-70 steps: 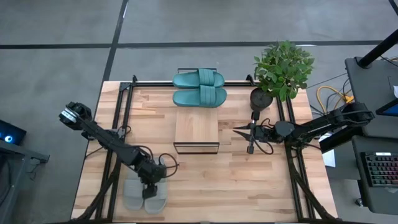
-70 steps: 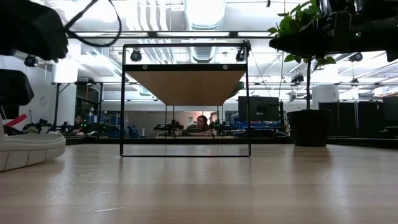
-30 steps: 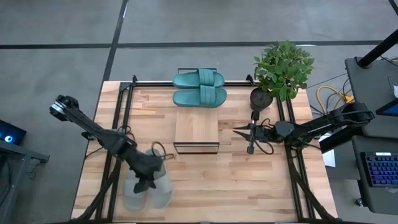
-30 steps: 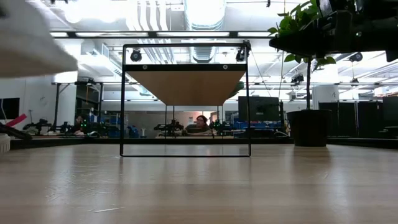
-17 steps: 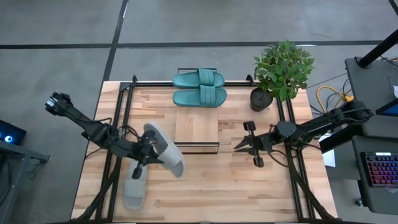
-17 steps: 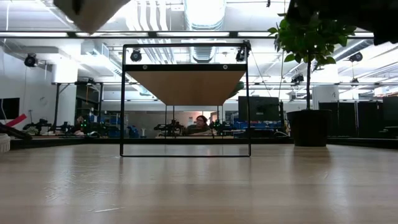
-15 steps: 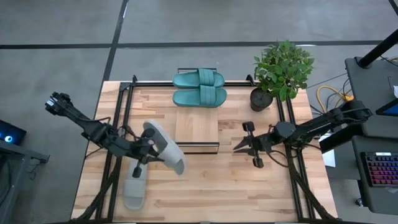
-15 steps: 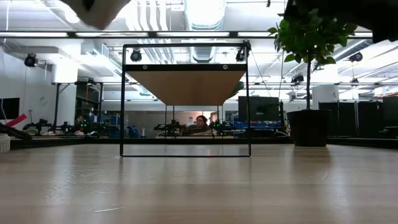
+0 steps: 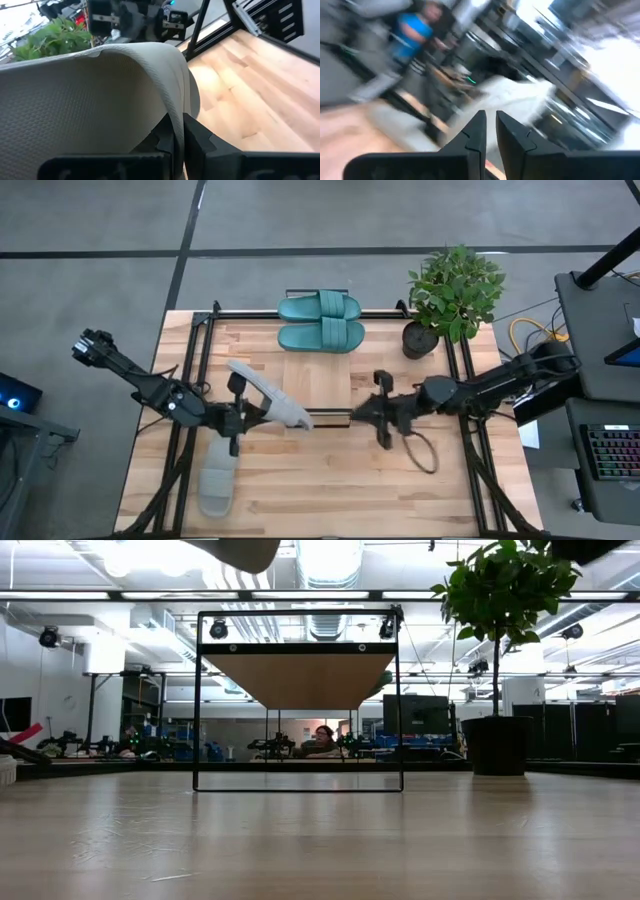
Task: Pick and place slides into the shelf
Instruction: Put the right gray slide on the shelf
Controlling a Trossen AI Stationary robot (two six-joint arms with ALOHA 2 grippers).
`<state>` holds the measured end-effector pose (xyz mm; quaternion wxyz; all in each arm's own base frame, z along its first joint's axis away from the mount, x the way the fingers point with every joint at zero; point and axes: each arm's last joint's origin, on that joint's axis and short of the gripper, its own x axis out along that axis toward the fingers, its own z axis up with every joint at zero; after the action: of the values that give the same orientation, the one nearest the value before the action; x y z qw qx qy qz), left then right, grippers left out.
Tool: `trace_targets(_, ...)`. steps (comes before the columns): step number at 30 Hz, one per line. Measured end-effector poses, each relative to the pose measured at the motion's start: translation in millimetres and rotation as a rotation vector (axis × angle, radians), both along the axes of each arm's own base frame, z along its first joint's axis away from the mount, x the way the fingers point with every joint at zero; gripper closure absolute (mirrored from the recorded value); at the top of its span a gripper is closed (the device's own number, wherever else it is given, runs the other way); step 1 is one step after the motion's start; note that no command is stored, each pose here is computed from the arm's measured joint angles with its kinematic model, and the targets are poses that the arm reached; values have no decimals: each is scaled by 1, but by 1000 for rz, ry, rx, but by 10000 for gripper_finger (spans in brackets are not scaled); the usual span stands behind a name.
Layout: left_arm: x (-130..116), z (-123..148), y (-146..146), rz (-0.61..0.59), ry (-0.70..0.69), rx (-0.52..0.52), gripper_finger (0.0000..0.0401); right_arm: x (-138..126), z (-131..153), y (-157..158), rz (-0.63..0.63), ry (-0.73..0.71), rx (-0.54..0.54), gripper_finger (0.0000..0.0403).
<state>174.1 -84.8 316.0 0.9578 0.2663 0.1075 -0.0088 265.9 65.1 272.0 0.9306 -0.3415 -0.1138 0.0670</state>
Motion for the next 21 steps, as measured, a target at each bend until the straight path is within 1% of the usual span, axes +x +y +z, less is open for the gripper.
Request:
trace_targets(1,0,0,1,4,0,9,401,5,3,-1,-66,21,-22,368)
trace_targets(2,0,1,2,7,-4,18,401,11,5,-1,-131,53,-68,365)
trace_targets(4,0,3,5,-23,-11,33,401,24,7,0,-229,135,-191,352)
trace_targets(6,-2,9,10,-119,-39,1,401,34,5,4,-280,222,-314,331)
trace_targets(8,-6,16,17,-171,-55,-49,401,42,7,8,-311,264,-391,307)
trace_targets(10,-16,23,26,-180,-82,-89,401,49,12,11,-364,280,-437,281)
trace_targets(12,-26,27,35,-150,-113,-110,401,52,17,13,-399,287,-483,254)
trace_targets(13,-30,31,40,-123,-144,-138,401,52,18,13,-407,294,-511,241)
trace_targets(14,-35,35,45,-77,-173,-193,401,53,22,14,-402,284,-527,228)
trace_targets(16,-41,39,55,28,-209,-332,401,53,25,15,-373,261,-569,204)
trace_targets(17,-44,41,59,62,-233,-407,401,53,28,16,-370,254,-601,193)
trace_targets(19,-50,41,64,102,-258,-519,401,54,31,16,-368,240,-660,174)
trace_targets(21,-50,41,66,115,-259,-626,401,55,36,16,-372,225,-732,161)
